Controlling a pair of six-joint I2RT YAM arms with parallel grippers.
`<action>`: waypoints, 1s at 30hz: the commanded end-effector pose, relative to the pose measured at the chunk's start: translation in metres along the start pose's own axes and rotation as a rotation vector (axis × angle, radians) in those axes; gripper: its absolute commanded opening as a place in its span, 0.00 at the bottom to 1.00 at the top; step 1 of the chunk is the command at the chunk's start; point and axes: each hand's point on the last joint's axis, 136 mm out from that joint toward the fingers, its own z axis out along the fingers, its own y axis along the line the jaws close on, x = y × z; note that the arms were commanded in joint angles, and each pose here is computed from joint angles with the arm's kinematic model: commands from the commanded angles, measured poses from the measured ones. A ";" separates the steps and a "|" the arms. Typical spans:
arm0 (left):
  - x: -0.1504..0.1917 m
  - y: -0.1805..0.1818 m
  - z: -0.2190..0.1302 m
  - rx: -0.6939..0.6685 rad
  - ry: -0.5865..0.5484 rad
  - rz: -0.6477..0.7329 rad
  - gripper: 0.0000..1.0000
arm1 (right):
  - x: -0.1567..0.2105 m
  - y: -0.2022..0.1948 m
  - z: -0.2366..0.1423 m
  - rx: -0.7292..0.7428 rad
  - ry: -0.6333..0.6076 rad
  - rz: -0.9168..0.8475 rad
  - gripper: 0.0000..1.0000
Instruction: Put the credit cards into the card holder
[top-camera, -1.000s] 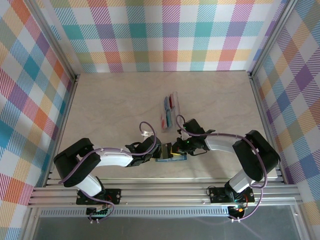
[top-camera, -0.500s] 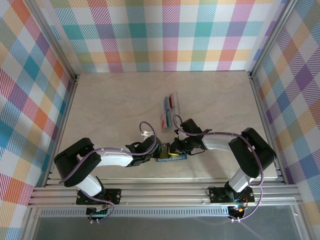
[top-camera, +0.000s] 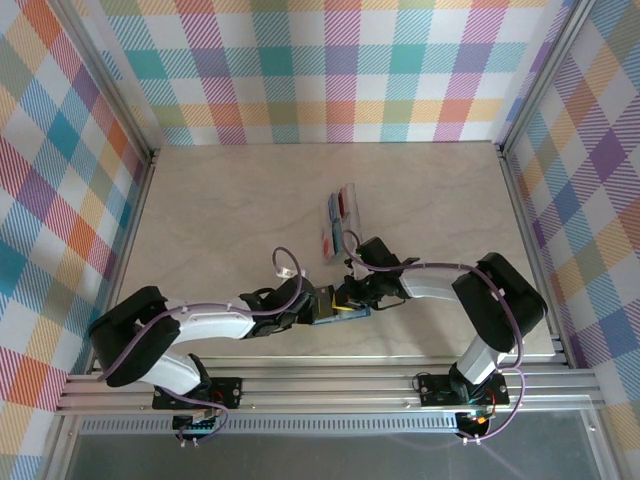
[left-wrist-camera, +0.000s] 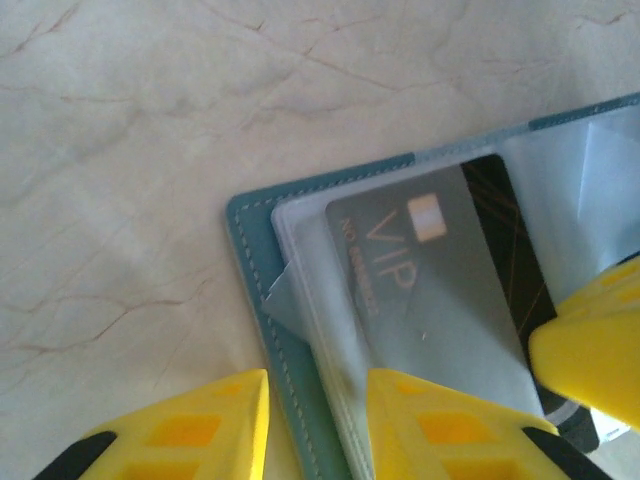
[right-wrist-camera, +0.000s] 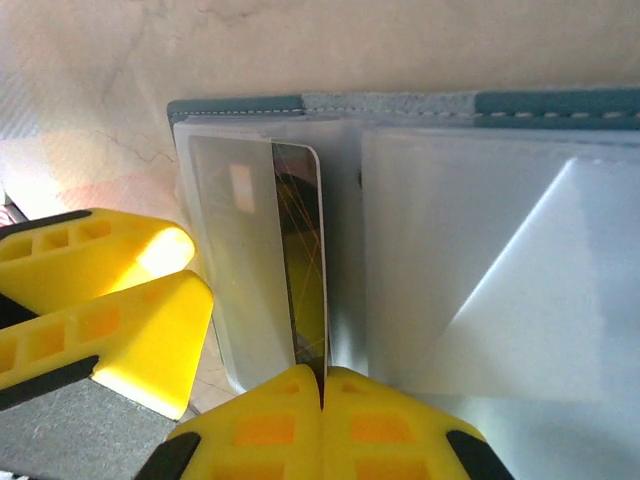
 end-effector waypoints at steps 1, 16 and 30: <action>0.015 0.011 -0.007 -0.025 0.044 0.018 0.28 | -0.001 -0.009 0.005 0.048 0.004 -0.004 0.00; 0.012 -0.003 0.005 0.026 0.063 0.043 0.10 | 0.000 -0.004 0.003 0.030 0.015 -0.020 0.00; 0.018 -0.005 0.018 0.023 0.093 0.037 0.09 | 0.000 0.020 0.011 -0.008 0.033 -0.080 0.07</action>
